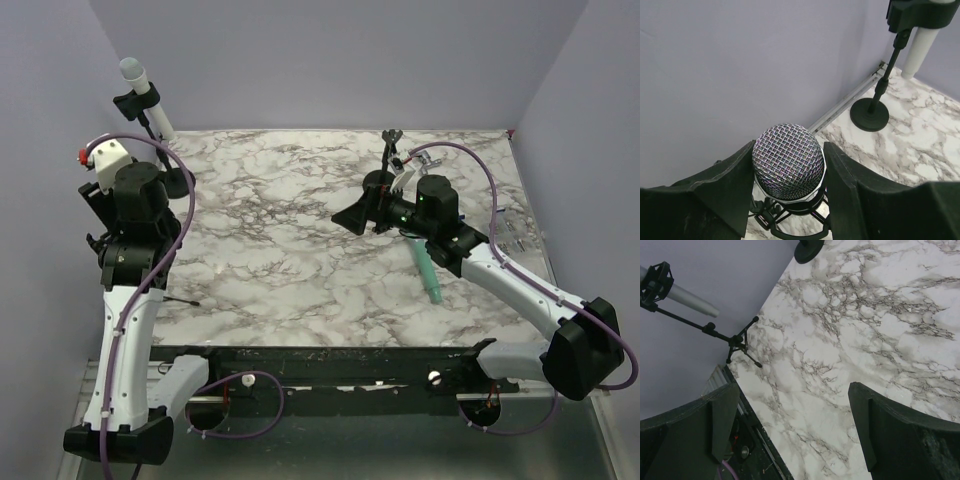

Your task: Remove the microphone from the stand

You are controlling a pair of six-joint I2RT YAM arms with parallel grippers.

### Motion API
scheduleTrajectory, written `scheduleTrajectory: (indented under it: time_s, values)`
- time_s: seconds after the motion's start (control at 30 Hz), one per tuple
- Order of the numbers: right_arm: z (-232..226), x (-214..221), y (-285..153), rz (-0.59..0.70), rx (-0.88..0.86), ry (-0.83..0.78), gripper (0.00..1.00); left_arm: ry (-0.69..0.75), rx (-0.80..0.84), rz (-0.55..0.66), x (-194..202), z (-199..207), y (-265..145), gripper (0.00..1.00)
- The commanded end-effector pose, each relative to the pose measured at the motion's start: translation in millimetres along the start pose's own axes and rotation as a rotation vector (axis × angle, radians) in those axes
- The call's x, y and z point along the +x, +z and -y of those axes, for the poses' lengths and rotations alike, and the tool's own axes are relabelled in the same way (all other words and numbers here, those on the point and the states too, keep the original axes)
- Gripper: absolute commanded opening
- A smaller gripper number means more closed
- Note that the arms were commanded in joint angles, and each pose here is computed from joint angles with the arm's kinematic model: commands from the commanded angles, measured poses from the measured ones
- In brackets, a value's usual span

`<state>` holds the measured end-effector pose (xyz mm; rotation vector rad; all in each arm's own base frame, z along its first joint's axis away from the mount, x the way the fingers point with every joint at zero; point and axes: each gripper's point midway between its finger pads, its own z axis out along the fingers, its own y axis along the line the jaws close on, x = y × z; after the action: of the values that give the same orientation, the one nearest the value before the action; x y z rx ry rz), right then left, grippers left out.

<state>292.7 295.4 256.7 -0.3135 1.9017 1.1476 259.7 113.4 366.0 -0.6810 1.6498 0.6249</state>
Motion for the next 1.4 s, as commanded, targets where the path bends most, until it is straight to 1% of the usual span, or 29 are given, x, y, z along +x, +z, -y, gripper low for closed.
scheduleTrajectory:
  time_s: [0.0,0.17,0.37,0.47,0.57,0.63,0.7,0.73,0.8,0.83,0.9,1.03,1.13,1.2,1.23,1.3,1.37]
  values:
    - [-2,0,-2,0.012,-0.001,-0.006,1.0,-0.065,-0.036,0.078,-38,-24,-17,0.26]
    - [-1,1,-1,0.009,-0.004,0.001,1.0,-0.114,-0.041,0.142,-71,-43,-35,0.24]
    - [-1,2,1,0.007,-0.009,0.006,1.0,-0.232,0.027,0.224,-123,-67,-71,0.23]
    - [-2,3,3,0.004,-0.016,0.011,1.0,-0.266,0.039,0.281,-148,-82,-87,0.2]
    - [-1,5,5,-0.002,-0.021,0.02,1.0,-0.317,0.062,0.318,-165,-94,-103,0.18]
    - [-2,6,5,-0.007,-0.028,0.025,1.0,-0.382,0.133,0.34,-173,-95,-117,0.15]
    - [-3,6,5,-0.009,-0.032,0.025,1.0,-0.448,0.267,0.364,-178,-84,-132,0.08]
    - [-3,6,5,-0.009,-0.034,0.025,1.0,-0.476,0.349,0.38,-181,-77,-142,0.05]
    - [-5,7,5,-0.012,-0.043,0.024,1.0,-0.495,0.513,0.37,-180,-52,-155,0.0]
    - [-6,8,4,-0.014,-0.05,0.022,1.0,-0.484,0.604,0.347,-177,-35,-162,0.0]
    - [-10,9,4,-0.02,-0.073,0.027,1.0,-0.448,0.777,0.262,-165,0,-173,0.0]
    - [-26,12,1,-0.033,-0.17,0.044,1.0,-0.397,1.137,-0.002,-119,77,-196,0.0]
    - [-50,16,-5,-0.049,-0.314,0.095,1.0,-0.369,1.393,-0.252,-65,126,-213,0.0]
    - [-76,18,-14,-0.035,-0.463,0.141,1.0,-0.374,1.48,-0.432,-30,146,-217,0.0]
    - [-85,23,-16,-0.04,-0.511,0.159,1.0,-0.378,1.508,-0.515,-11,154,-218,0.0]
    - [-103,32,-17,-0.052,-0.58,0.182,1.0,-0.369,1.52,-0.613,20,165,-219,0.0]
    - [-115,48,-10,-0.082,-0.607,0.195,1.0,-0.367,1.504,-0.66,47,173,-219,0.0]
